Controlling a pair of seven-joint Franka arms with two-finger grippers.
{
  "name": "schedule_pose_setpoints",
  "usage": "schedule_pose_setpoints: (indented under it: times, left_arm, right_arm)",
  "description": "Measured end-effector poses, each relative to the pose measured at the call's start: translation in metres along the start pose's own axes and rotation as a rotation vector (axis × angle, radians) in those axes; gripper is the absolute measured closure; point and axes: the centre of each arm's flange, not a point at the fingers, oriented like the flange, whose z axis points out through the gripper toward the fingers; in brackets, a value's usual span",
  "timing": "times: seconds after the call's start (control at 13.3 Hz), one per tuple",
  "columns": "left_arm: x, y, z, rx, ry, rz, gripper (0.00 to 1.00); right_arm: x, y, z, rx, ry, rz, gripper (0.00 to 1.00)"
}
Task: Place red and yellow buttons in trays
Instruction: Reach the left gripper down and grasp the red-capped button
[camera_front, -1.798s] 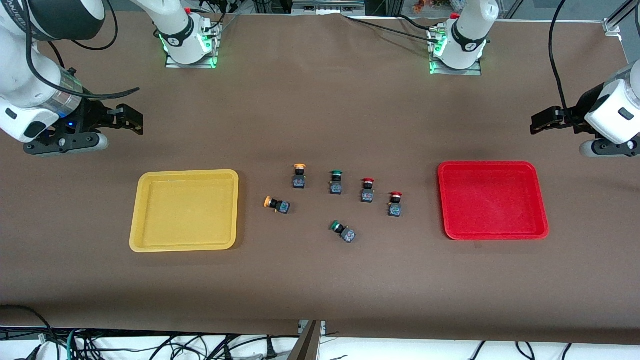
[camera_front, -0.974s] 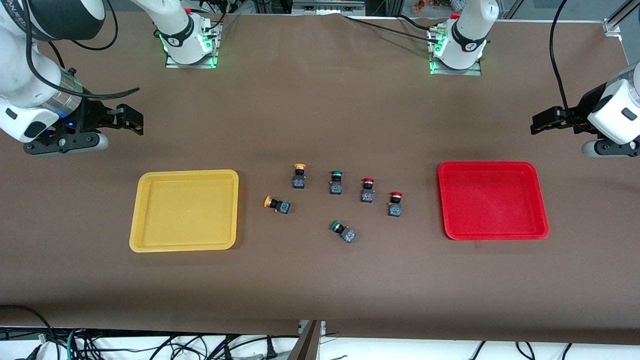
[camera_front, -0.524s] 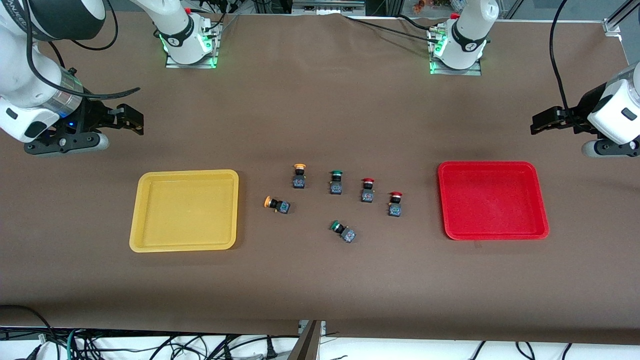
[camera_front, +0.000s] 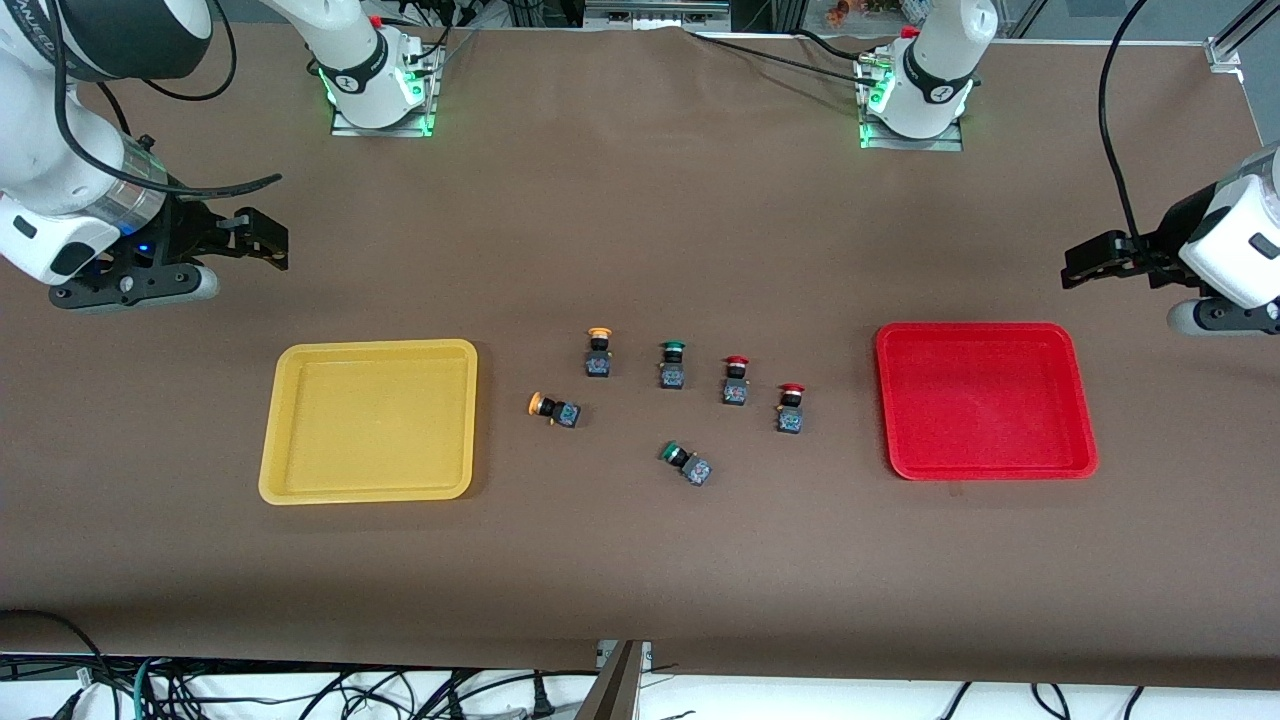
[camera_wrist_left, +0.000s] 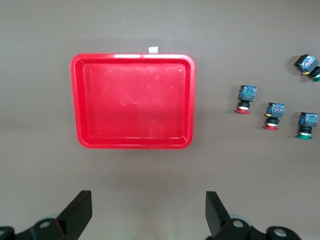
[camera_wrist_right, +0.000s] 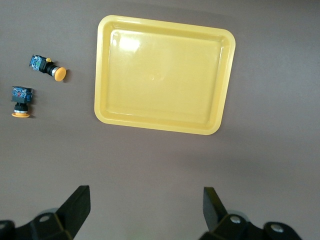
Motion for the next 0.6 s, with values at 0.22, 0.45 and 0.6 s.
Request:
schedule_pose_setpoints:
  times: [0.22, 0.45, 0.6]
  left_arm:
    - [0.010, 0.043, 0.007, -0.013, -0.003, 0.067, 0.00]
    - [0.011, 0.086, 0.008, -0.011, 0.022, 0.099, 0.00]
    - [0.013, 0.115, 0.014, -0.011, 0.041, 0.088, 0.00]
  right_arm:
    - [0.000, 0.000, 0.000, 0.000, 0.000, 0.000, 0.00]
    - [0.000, 0.000, 0.000, 0.000, 0.001, -0.001, 0.00]
    - [0.000, 0.000, 0.000, 0.000, 0.001, -0.001, 0.00]
